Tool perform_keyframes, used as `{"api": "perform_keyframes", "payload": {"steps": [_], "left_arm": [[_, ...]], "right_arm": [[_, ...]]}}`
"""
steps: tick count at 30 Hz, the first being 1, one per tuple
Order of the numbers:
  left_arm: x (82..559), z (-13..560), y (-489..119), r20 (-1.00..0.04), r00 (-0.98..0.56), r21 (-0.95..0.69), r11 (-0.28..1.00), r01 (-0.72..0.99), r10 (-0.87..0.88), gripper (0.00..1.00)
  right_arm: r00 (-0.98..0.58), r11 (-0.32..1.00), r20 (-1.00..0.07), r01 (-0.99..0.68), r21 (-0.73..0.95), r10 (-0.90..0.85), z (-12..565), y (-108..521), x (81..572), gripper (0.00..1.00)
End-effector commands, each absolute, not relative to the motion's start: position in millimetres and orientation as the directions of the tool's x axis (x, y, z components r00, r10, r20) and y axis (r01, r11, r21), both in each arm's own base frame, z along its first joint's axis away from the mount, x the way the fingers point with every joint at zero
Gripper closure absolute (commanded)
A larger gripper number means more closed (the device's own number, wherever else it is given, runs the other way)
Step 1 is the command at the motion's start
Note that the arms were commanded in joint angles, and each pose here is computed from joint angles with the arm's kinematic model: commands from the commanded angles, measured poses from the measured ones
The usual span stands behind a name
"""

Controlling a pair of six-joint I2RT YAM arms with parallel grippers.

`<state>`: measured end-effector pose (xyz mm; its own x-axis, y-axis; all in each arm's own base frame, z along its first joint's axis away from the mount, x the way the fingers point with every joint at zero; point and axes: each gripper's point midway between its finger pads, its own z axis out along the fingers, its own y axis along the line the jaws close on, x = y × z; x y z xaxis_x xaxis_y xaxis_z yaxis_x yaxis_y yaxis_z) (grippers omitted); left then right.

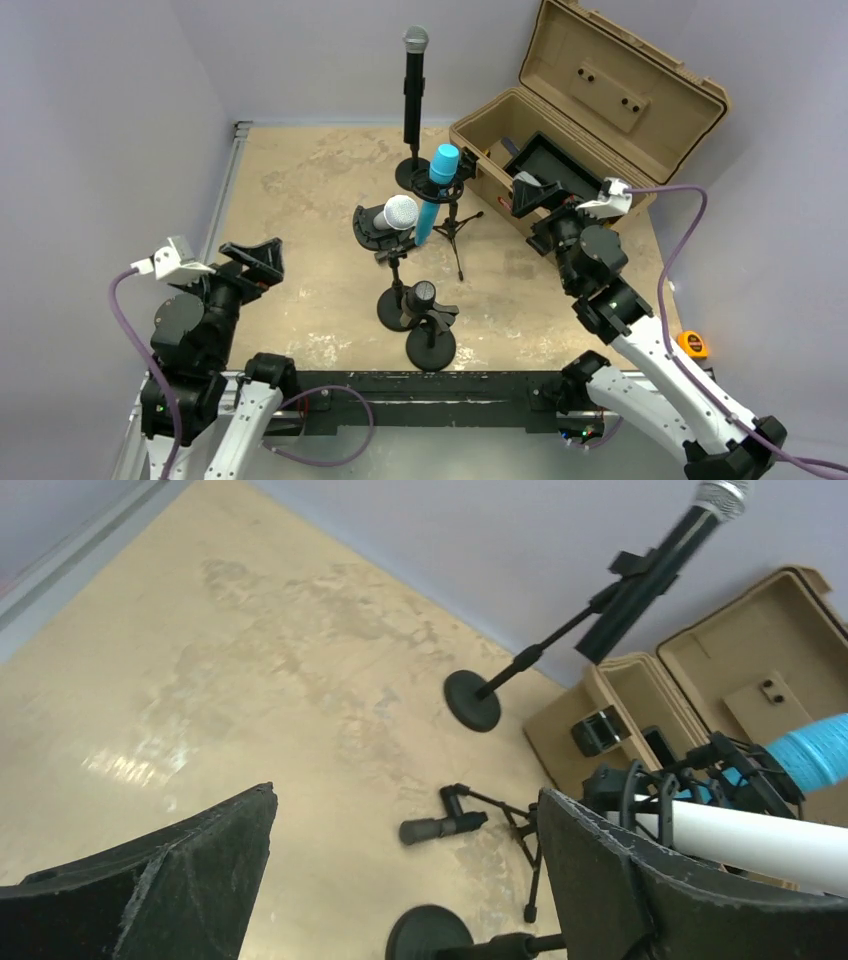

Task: Remove the microphone from the stand

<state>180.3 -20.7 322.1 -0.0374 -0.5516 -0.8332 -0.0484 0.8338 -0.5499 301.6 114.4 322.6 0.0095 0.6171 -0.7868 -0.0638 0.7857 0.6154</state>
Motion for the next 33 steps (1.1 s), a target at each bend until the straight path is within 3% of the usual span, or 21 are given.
{"api": "perform_keyframes", "payload": {"steps": [1,6,12,17,27,33], "left_arm": [[141.7,290.4,6.8,-0.796,-0.118,-0.547,0.788,-0.282,-0.594,0.0],[140.6,306.5,-48.7,-0.832,-0.226,-0.533,0.844,0.068,-0.507,0.0],[139.0,309.3,-86.1,-0.837,-0.321,-0.529,0.806,0.265,-0.444,0.0],[128.9,319.4,-116.1,-0.839,-0.394,-0.53,0.731,0.43,-0.376,0.0],[108.3,337.0,-153.7,-0.854,-0.423,-0.52,0.538,0.664,-0.303,0.0],[115.3,344.3,-155.7,-0.841,-0.451,-0.539,0.535,0.651,-0.299,0.0]], "right_arm": [[-0.002,0.75,-0.76,-0.162,0.642,0.65,365.2,113.7,273.6,0.01],[-0.046,0.737,-0.808,-0.384,0.557,0.587,398.2,139.2,246.5,0.01],[-0.103,0.733,-0.886,-0.524,0.435,0.452,393.6,166.4,234.5,0.01],[-0.171,0.608,-0.926,-0.711,0.353,0.338,399.5,206.5,215.2,0.01],[-0.125,0.46,-0.948,-0.851,0.254,0.294,441.2,233.2,183.9,0.03],[-0.157,0.441,-0.927,-0.844,0.305,0.34,453.8,258.9,185.4,0.05]]}}
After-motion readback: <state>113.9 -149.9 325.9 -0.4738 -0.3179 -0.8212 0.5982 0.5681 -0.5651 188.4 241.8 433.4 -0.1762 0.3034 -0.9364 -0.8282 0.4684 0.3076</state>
